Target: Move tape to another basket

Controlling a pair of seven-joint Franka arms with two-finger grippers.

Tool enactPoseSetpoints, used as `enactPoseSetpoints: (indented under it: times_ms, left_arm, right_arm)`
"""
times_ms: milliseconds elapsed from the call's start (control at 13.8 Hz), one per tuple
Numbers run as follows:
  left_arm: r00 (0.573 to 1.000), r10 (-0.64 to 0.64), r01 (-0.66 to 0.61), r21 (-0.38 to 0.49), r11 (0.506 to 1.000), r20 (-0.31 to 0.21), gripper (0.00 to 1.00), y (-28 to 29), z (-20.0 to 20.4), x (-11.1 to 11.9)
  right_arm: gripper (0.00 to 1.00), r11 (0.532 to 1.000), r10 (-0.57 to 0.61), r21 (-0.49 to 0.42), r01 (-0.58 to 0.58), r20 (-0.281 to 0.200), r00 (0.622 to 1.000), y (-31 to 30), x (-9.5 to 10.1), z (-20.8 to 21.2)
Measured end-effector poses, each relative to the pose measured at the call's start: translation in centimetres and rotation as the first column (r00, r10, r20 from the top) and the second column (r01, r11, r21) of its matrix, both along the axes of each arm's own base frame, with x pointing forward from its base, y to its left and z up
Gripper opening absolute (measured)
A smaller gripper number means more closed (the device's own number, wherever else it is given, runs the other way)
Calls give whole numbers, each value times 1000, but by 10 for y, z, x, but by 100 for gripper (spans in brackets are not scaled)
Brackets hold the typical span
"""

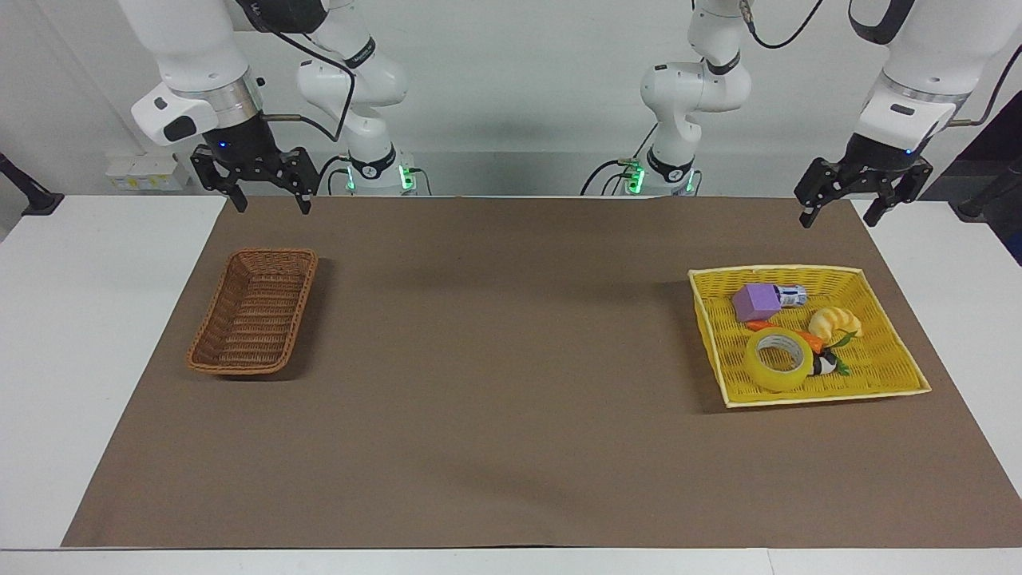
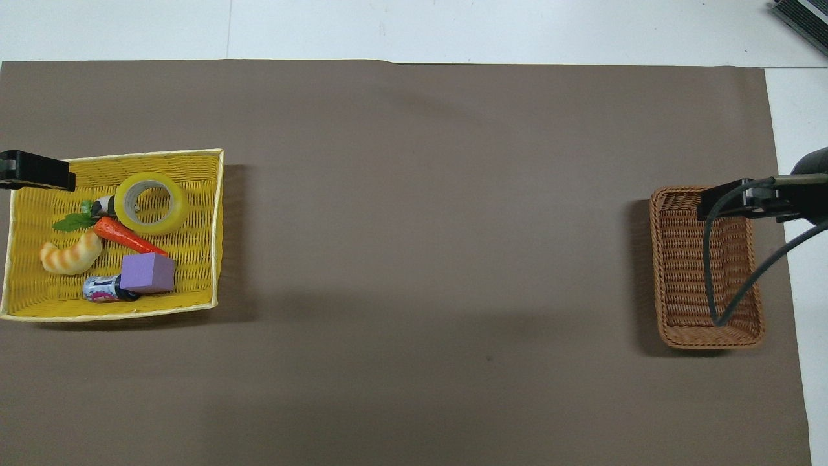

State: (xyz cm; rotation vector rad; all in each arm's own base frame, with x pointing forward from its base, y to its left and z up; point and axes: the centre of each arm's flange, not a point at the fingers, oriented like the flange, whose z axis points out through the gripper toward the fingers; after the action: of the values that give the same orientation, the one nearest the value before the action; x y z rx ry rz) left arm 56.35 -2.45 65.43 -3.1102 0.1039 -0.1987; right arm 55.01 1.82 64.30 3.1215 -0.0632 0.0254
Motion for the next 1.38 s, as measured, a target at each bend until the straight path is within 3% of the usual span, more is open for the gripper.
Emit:
enactPoseSetpoints:
  times_ms: [942,1377]
  left_arm:
    - [994,-106,106,28,994,-4,100,67,-113,15]
    - [991,-126,125,40,991,33,100,68,-170,29]
  right_arm:
    - [100,1000,0,0,0,0,1000,0,0,0]
    - [100,1000,0,0,0,0,1000,0,0,0]
